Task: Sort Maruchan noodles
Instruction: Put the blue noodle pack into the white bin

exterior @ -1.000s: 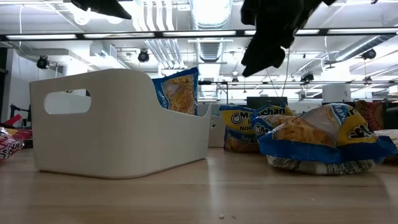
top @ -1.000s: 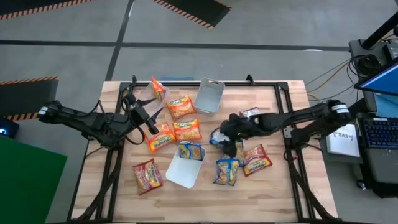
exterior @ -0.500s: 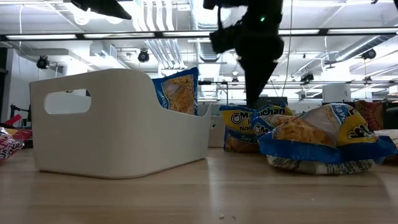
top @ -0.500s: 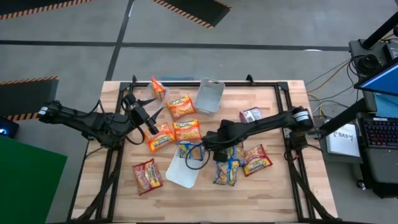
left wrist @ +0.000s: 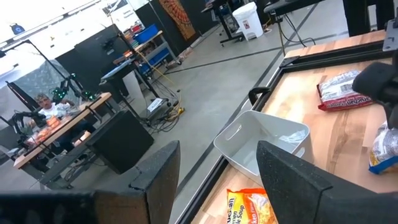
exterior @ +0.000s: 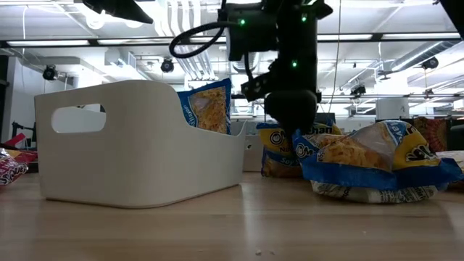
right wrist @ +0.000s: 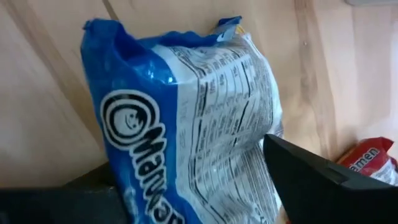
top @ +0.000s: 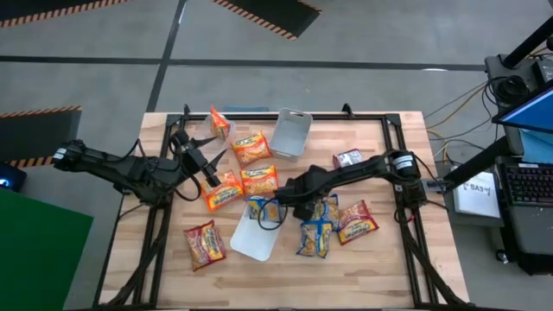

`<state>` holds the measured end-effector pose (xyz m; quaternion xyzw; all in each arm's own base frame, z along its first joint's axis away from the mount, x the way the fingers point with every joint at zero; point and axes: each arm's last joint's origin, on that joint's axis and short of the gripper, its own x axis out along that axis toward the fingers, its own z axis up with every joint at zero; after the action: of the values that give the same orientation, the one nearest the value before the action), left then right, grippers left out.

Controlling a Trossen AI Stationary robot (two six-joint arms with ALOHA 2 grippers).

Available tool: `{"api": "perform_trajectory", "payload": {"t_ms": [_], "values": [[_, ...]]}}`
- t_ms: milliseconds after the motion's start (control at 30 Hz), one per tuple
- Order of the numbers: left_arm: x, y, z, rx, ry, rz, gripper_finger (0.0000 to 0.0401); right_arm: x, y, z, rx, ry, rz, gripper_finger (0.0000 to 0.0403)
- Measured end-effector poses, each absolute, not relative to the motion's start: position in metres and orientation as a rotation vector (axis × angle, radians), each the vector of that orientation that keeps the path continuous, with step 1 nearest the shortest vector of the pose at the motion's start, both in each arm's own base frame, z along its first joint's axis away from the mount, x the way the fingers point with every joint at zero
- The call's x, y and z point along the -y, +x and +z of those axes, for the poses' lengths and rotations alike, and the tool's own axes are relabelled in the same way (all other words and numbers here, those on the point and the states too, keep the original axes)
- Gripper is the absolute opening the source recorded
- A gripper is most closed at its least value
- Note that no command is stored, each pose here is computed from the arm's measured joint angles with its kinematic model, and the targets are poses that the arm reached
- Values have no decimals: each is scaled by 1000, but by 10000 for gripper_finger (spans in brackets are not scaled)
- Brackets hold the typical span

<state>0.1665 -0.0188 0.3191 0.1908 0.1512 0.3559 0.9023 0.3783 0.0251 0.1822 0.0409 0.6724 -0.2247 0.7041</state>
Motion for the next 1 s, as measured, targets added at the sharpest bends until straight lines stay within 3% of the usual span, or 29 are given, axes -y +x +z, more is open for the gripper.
{"api": "perform_trajectory", "payload": {"t_ms": [167,400,567,800,1000], "values": [[19,167,319,-313,395,736,196,-22,379,179,-1507,78,-496,193],[19,167,319,-313,394,736,196,-21,378,181,-1512,52,-468,28],[19,167,319,-313,394,736,196,-18,375,189,-1511,63,-453,16],[19,166,320,-308,391,737,196,-8,364,234,-1409,112,-453,11],[18,165,321,-304,388,737,196,2,356,285,-1283,388,-350,11]]}}
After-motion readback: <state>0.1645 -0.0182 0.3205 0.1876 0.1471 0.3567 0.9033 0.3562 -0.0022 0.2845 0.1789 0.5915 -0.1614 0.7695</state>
